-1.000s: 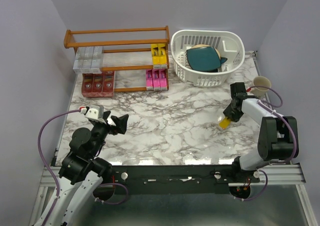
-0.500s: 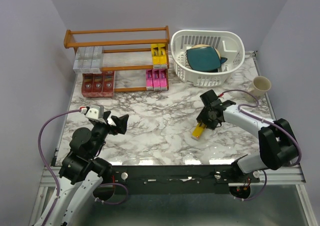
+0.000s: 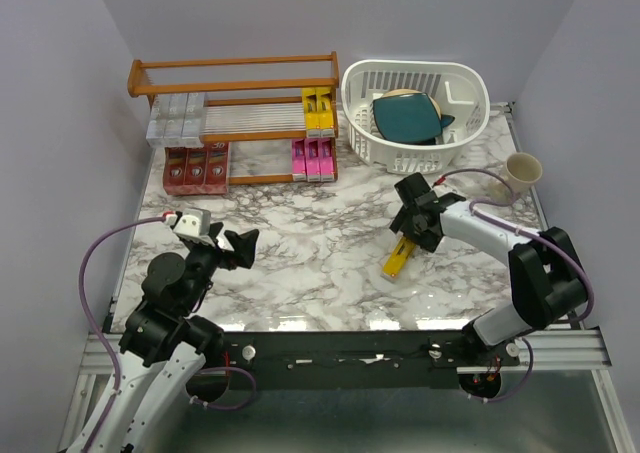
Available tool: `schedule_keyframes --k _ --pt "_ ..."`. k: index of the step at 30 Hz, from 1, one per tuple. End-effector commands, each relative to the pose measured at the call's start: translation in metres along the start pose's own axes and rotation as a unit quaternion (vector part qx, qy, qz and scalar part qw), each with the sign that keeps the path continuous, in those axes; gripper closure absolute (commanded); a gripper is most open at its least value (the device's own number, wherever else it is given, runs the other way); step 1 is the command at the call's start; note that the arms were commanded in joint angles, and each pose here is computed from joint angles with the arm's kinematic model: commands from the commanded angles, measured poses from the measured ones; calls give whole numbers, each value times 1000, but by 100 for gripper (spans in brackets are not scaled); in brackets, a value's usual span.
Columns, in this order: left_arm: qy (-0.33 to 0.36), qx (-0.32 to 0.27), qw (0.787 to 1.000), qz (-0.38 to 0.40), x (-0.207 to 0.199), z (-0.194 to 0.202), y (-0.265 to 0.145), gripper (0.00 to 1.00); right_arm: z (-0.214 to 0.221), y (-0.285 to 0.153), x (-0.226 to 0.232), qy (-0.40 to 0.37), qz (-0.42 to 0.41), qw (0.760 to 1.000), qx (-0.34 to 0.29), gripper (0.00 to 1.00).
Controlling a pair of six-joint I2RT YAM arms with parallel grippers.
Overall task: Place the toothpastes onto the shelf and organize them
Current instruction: Move the toothpaste to the center of the board, then pick up the toothpaste from the center of the board.
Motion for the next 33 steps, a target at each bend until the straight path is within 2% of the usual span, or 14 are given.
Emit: schedule_keyframes --k 1,5,11,14,15,16,18,23,26,27,28,29,30,33 --pt "8 7 1000 12 -1 3 3 1 -22 13 -2 -25 16 999 -30 20" --pt "9 17 1000 13 -2 5 6 1 -17 29 -4 -34 17 999 -1 23" --pt "12 44 998 31 -5 12 14 1 -13 33 -4 -39 8 999 7 36" --pt "9 74 996 39 -8 17 21 1 -10 32 -4 -41 3 999 22 45" --pt "2 82 996 44 -10 18 22 1 -8 31 -5 -42 1 999 26 55" --pt "-5 87 995 48 -13 16 24 1 -7 31 -4 -43 -4 999 28 60" --pt "-29 102 992 66 -20 17 30 1 -5 28 -3 -41 -16 998 35 65" --pt "-106 139 980 100 -38 30 42 1 -4 19 -1 -34 -40 998 43 66" --pt "-115 160 973 116 -55 43 48 1 -6 11 2 -28 -59 997 47 67" --pt "-111 156 973 130 -63 44 49 1 -6 9 3 -26 -63 996 48 67" --pt "-101 139 979 109 -66 46 54 1 -6 7 3 -25 -68 996 50 67" --pt "-89 148 979 105 -71 54 58 1 -7 3 4 -24 -78 996 48 67" --pt "-68 148 977 138 -89 61 55 1 -7 1 4 -21 -80 995 50 67" --pt "-25 138 982 126 -104 77 67 1 -8 -5 5 -15 -88 995 49 67"
Point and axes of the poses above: each gripper's point midway between its finger pads, its own y axis out along the fingers, its own x axis along the line the jaws close on, z = x × y, the point moved 8 cm from there along -y, back along the fingers, and after that the axes turned 10 degrees about -y, right-handed, at the moved point
